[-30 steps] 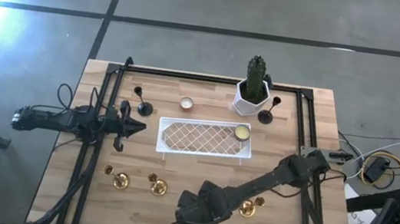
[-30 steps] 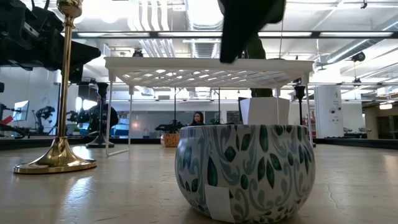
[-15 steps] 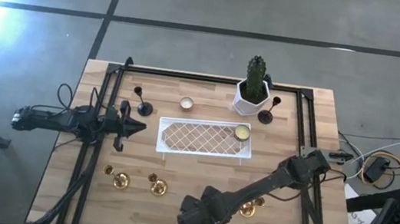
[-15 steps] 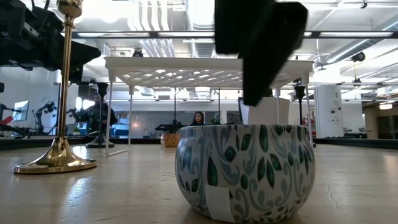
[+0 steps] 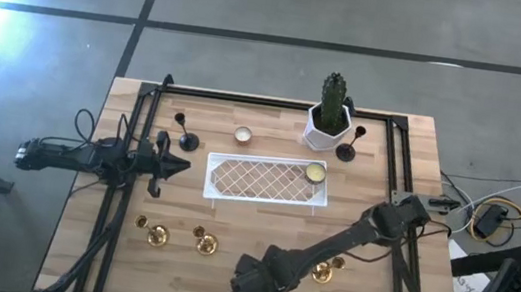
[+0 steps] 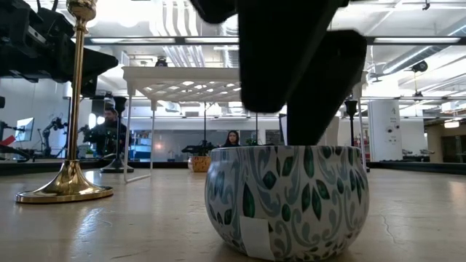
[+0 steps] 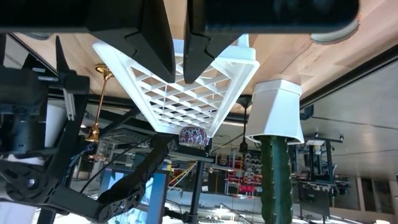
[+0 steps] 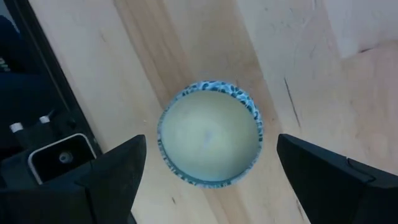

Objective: Pick & Place candle stick holders
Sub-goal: Put the blue scented candle on the shelf

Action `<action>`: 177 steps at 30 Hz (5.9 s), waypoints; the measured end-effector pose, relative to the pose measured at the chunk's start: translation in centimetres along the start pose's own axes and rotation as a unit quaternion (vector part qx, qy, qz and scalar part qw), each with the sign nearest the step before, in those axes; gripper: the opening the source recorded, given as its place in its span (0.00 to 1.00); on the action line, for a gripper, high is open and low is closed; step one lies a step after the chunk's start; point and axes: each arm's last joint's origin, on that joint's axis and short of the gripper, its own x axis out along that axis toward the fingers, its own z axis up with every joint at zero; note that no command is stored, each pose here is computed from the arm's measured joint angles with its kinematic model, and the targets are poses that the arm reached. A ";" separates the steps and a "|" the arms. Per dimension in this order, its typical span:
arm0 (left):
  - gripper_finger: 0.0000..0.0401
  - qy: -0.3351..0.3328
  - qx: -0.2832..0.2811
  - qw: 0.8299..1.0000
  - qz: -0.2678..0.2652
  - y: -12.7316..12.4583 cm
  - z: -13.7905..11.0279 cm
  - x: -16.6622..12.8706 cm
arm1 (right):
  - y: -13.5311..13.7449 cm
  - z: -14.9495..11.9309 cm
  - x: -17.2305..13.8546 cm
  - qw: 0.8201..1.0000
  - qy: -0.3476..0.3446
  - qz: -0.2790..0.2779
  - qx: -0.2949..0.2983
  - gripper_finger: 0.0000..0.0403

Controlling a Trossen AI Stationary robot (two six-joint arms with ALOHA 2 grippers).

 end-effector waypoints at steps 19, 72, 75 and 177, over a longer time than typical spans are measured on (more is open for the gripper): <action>0.09 0.000 0.000 1.000 0.000 0.0 0.0 0.0 | -1.2 0.1 2.2 0.999 0.026 0.025 0.012 0.89; 0.09 0.000 0.000 1.000 0.000 0.0 0.0 0.0 | -0.1 -0.1 1.0 0.999 0.018 0.033 0.038 0.89; 0.09 0.000 0.000 1.000 0.000 0.0 0.0 0.0 | -0.2 -0.3 1.6 0.998 0.024 0.045 0.039 0.89; 0.09 -0.001 0.000 1.000 0.000 0.0 0.0 0.0 | -4.2 -0.1 1.6 0.997 0.012 -0.072 0.036 0.71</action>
